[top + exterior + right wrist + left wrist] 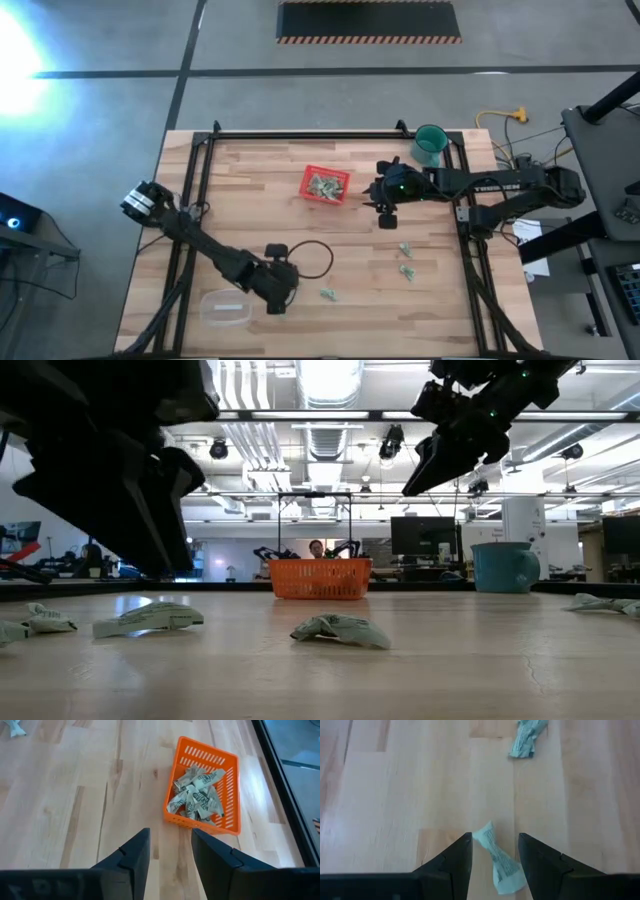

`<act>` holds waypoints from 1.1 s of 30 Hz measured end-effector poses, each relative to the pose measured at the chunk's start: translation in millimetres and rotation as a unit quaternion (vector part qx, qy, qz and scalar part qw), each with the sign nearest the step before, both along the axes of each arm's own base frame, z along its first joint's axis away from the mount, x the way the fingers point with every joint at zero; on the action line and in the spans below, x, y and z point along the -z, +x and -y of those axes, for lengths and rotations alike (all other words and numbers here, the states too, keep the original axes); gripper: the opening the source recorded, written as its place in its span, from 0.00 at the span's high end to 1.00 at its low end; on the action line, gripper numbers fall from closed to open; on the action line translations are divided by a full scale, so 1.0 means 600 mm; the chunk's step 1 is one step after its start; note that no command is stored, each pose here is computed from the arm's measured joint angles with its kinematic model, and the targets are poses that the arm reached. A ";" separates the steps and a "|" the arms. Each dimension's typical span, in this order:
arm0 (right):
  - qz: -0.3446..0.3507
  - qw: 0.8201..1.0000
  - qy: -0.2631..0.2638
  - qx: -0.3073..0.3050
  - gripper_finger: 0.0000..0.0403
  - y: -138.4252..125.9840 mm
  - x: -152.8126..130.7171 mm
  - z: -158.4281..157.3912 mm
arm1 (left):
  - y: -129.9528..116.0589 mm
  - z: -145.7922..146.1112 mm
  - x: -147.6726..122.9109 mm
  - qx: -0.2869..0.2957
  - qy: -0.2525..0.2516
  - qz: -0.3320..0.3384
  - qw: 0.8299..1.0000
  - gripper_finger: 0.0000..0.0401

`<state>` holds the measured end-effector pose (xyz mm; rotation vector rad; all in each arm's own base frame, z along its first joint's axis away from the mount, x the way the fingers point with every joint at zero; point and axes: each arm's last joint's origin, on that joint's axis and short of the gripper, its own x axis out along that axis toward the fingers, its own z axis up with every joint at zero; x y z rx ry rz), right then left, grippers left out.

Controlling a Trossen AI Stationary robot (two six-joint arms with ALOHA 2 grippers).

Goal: Pick and place items into bin
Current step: Put the stevia packet into the orange bin

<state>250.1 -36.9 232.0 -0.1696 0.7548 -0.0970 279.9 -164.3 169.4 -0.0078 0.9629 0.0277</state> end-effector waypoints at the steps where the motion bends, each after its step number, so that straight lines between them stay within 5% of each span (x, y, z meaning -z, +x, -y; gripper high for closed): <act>1: -0.001 1.000 0.000 0.000 0.67 0.000 0.000 0.000 | 0.002 0.001 0.002 -0.003 0.001 -0.004 1.000 0.64; 27: 0.000 1.000 0.003 0.002 0.69 0.000 0.001 0.000 | 0.006 -0.004 0.042 -0.037 -0.029 -0.053 0.998 0.64; 33: 0.000 1.000 0.003 0.002 0.69 0.000 0.001 0.000 | 0.007 -0.004 0.042 -0.032 -0.029 -0.054 0.998 0.73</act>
